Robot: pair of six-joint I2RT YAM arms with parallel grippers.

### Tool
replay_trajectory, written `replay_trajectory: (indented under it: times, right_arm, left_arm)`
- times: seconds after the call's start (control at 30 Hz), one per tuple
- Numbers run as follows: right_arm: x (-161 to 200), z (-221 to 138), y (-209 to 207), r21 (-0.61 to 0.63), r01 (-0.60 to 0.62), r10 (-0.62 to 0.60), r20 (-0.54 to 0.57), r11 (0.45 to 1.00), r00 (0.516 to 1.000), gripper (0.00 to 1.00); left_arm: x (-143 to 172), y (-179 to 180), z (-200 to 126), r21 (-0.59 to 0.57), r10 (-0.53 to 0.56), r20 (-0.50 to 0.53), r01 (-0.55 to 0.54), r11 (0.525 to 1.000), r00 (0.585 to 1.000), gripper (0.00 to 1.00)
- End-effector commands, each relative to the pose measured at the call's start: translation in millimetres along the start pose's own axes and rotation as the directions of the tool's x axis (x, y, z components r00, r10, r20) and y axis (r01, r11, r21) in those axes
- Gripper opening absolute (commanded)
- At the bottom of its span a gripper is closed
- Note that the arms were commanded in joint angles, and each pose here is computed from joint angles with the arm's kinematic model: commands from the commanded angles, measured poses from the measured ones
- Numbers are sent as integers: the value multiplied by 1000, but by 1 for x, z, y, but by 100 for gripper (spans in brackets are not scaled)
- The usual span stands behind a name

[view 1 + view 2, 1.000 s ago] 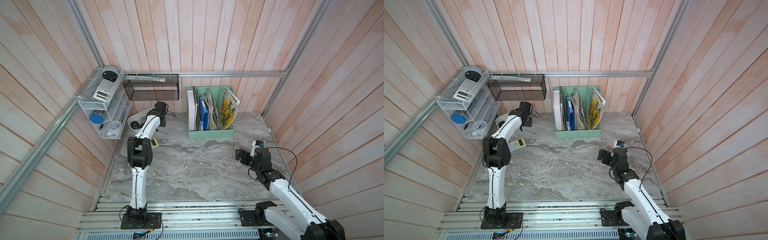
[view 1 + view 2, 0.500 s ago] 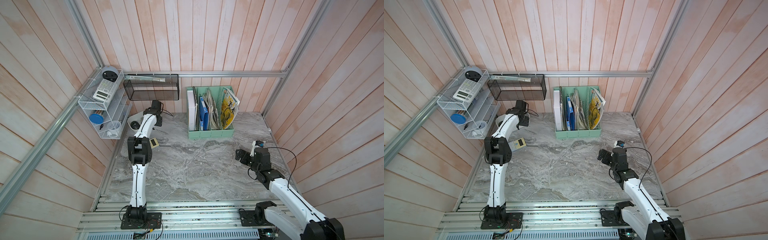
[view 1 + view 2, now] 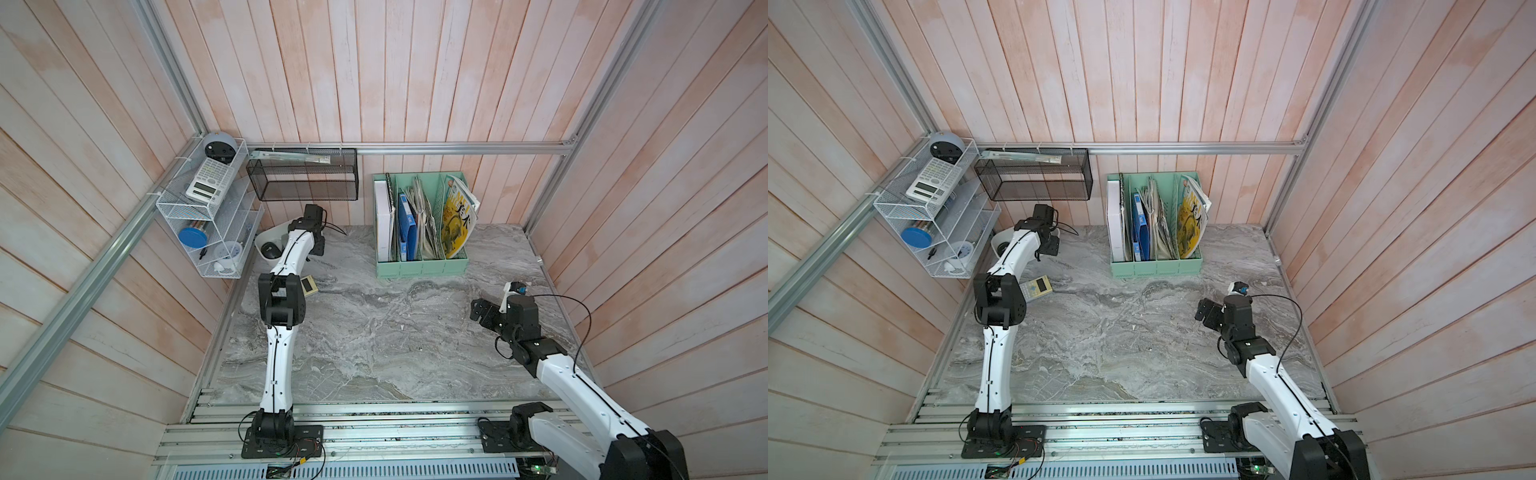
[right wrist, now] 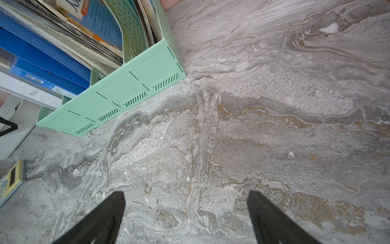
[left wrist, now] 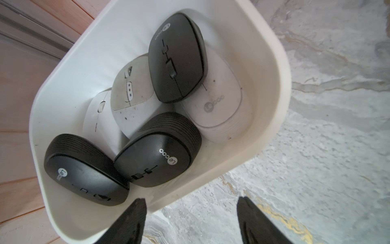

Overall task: Take out the mouse from the storage box
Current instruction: Move the storage box to the center of the board.

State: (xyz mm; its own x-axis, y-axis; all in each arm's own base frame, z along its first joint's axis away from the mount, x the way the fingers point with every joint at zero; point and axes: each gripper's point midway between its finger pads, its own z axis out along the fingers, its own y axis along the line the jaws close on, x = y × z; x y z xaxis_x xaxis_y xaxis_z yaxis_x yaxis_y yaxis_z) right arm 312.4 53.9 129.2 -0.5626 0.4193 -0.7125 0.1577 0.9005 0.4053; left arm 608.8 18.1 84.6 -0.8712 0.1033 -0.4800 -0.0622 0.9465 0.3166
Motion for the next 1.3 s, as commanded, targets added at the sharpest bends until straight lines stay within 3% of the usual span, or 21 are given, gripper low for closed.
replay_trajectory:
  times: [0.0, 0.33, 0.43, 0.63, 1.27]
  right_arm:
    - [0, -1, -2, 7, 0, 0, 12, 1000, 1000, 98]
    - [1, 1, -3, 14, 1, -1, 8, 1000, 1000, 98]
    - [1, 1, -3, 16, 1, -1, 8, 1000, 1000, 98]
    - [2, 2, -4, 23, 4, -4, 2, 1000, 1000, 97]
    - [0, -1, -6, 32, 1, -2, 15, 999, 1000, 98]
  left_arm:
    - [0, 6, 13, 14, -23, 1, 23, 1000, 1000, 74]
    - [5, 8, 31, 30, -40, -10, 40, 999, 999, 73]
    - [7, 5, 34, 41, -42, -15, 42, 998, 999, 65]
    - [9, -3, 35, 56, -38, -22, 40, 998, 999, 38]
    - [-9, -77, 2, 79, 93, 64, -98, 992, 994, 8]
